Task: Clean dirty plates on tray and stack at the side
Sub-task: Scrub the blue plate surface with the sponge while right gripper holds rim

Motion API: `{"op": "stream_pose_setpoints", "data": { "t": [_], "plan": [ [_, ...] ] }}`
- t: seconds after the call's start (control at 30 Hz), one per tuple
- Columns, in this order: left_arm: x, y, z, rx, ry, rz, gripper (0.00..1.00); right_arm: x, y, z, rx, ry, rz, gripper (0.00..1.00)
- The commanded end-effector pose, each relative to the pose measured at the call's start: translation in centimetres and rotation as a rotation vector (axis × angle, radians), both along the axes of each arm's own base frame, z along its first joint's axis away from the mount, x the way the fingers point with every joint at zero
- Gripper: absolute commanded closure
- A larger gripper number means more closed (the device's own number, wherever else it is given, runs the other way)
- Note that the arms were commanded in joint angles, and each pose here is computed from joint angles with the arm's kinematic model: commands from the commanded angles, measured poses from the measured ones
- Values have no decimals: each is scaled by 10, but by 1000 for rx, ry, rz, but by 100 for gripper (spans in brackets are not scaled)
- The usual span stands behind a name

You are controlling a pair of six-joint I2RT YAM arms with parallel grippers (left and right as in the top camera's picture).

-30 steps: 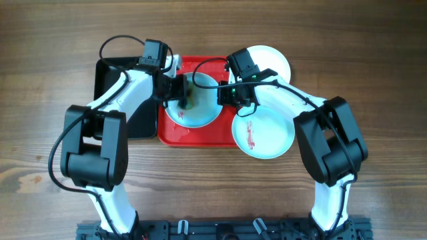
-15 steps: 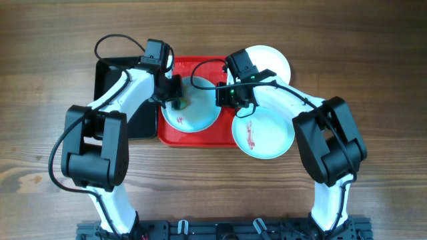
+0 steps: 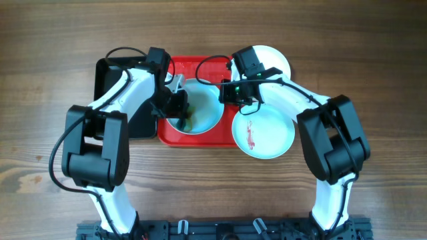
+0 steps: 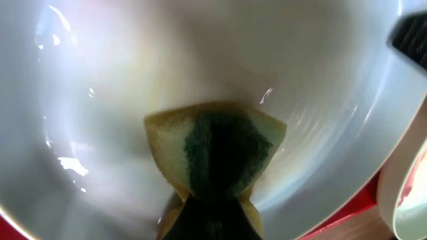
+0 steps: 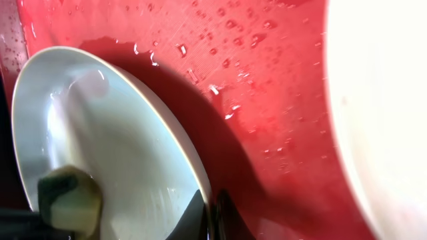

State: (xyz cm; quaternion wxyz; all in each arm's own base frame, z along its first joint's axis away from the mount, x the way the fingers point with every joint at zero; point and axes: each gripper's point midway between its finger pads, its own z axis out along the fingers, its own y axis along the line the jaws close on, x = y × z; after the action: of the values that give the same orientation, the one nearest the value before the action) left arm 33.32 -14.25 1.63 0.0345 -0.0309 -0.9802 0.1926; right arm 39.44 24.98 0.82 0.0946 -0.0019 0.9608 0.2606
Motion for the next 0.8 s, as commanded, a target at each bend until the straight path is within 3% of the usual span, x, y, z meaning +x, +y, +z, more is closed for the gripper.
{"op": "stream_pose_setpoints", "data": {
  "t": [0.0, 0.23, 0.57, 0.77],
  "plan": [
    [-16, -16, -12, -25, 59, -14, 96, 1, -1, -8, 30, 29, -11, 96],
    [5, -45, -27, 1, -88, 10, 96, -2, 1, -8, 41, 43, -4, 96],
    [77, -2, -28, 220, -349, 343, 96, -6, 4, -9, 34, 46, 16, 96],
    [109, 34, -14, 400, -535, 437, 96, -8, 5, -10, 31, 47, 23, 96]
  ]
}}
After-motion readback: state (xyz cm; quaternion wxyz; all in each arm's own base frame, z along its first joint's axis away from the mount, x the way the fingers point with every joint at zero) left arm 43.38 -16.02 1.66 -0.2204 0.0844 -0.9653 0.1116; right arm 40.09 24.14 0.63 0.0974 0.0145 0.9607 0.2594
